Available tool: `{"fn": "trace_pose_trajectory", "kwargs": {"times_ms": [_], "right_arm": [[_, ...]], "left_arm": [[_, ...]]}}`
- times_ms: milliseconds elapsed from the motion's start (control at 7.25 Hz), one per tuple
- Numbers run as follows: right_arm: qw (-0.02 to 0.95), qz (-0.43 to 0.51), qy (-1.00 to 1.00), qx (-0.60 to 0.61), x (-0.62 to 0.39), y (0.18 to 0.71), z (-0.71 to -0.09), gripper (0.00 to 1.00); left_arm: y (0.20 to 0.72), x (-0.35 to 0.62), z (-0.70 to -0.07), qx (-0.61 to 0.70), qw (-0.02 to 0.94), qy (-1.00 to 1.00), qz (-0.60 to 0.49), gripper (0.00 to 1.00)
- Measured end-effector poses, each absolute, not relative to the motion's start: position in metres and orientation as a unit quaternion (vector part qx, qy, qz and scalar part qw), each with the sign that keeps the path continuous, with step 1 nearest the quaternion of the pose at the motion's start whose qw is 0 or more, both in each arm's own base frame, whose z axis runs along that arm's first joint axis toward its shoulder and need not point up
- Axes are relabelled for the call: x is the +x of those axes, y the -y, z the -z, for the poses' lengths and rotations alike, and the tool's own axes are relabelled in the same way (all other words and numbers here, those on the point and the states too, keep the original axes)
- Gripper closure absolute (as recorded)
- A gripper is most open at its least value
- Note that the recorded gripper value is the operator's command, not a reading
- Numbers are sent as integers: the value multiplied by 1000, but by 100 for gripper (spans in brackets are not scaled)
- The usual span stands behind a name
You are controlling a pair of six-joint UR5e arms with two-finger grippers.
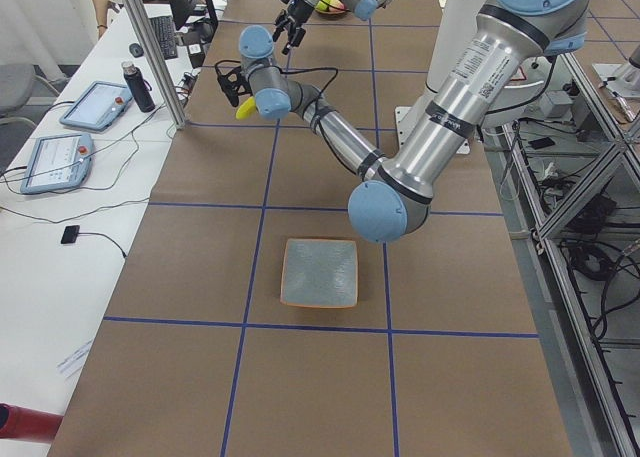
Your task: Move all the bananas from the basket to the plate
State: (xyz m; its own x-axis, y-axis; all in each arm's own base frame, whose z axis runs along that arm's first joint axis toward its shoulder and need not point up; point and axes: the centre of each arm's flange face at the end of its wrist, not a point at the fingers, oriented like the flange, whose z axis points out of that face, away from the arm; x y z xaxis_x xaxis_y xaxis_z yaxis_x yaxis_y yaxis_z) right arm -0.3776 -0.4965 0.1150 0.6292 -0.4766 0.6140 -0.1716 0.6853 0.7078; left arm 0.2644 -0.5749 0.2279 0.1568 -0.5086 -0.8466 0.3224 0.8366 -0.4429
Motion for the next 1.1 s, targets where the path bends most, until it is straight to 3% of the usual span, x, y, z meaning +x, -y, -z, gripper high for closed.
{"fn": "trace_pose_trajectory", "kwargs": {"times_ms": [690,1103], "right_arm": [[864,87,423,260,-249,570,-233,0],[895,139,364,219,-184,595,-292,0]], "left_arm": [[491,205,-322,-74,785,-570,231,100],[450,139,-398,-64,800,-575,157,100]]}}
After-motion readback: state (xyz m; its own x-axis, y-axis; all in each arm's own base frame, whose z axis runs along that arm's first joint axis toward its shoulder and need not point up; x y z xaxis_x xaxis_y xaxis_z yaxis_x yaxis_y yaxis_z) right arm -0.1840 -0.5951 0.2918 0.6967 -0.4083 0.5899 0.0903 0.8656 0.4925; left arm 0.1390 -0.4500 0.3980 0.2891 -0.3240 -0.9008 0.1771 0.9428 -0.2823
